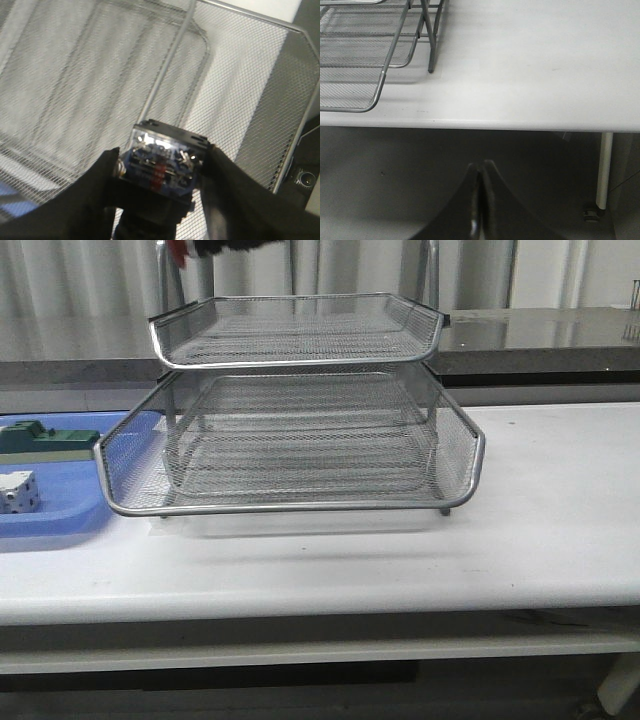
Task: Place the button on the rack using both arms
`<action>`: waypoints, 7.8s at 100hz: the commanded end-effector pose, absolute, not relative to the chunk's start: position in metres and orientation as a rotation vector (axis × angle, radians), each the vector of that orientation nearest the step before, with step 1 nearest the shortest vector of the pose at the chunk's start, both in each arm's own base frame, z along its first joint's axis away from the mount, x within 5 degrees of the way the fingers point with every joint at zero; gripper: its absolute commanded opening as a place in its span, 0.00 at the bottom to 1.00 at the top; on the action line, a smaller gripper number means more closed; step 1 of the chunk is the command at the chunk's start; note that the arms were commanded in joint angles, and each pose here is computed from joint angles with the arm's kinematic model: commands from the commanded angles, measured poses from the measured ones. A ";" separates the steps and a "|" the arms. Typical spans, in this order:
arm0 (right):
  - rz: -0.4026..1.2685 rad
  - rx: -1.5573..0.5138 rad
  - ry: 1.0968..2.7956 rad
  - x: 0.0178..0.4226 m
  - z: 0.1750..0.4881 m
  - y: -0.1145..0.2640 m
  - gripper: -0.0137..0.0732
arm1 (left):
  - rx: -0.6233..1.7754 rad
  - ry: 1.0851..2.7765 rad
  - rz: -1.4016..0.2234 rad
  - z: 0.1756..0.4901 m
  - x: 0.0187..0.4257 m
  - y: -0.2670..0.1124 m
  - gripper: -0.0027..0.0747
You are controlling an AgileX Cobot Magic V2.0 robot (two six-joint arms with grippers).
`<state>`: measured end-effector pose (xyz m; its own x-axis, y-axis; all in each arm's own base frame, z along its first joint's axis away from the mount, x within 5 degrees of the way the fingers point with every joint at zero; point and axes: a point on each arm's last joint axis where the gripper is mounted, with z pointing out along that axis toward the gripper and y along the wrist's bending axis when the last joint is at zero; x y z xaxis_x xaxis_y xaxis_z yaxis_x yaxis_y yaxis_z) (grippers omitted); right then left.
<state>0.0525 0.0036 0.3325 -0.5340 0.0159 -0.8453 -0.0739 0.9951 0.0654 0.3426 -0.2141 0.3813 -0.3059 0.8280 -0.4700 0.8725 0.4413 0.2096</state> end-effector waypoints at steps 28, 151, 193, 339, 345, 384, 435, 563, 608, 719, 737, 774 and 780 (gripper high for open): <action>0.114 -0.049 2.032 0.056 0.348 0.004 0.08 | 1.551 2.236 -0.181 0.332 0.349 -0.259 0.01; 0.114 -0.049 2.032 0.056 0.348 0.004 0.08 | 1.571 2.282 -0.228 0.310 0.356 -0.268 0.57; 0.114 -0.049 2.032 0.056 0.348 0.004 0.08 | 1.291 2.232 -0.258 0.392 0.333 -0.227 0.56; 0.114 -0.049 2.032 0.056 0.348 0.004 0.08 | 0.126 1.654 0.062 0.342 0.140 -0.003 0.56; 0.114 -0.049 2.032 0.056 0.348 0.004 0.08 | 0.109 1.615 0.071 0.333 0.129 -0.002 0.56; 0.114 -0.049 2.032 0.056 0.348 0.004 0.08 | 0.010 1.443 0.023 0.299 0.077 0.001 0.56; 0.114 -0.049 2.032 0.056 0.348 0.004 0.08 | 0.004 1.400 0.030 0.290 0.067 0.001 0.52; 0.489 -0.009 2.151 0.114 0.339 0.041 0.08 | 0.004 1.400 0.030 0.290 0.067 0.001 0.01; 0.694 -0.060 2.416 0.193 0.284 0.080 0.08 | 0.004 1.400 0.030 0.290 0.067 0.001 0.01; 0.695 -0.236 2.488 0.259 0.201 0.210 0.08 | 0.004 1.400 0.030 0.290 0.067 0.001 0.01; 0.670 -0.254 2.424 0.275 0.206 0.218 0.08 | 0.004 1.400 0.030 0.290 0.067 0.001 0.01; 0.588 -0.257 2.282 0.319 0.218 0.219 0.08 | 0.004 1.400 0.030 0.290 0.067 0.001 0.01; 0.572 -0.251 2.270 0.327 0.219 0.216 0.08 | 0.004 1.400 0.030 0.290 0.067 0.001 0.01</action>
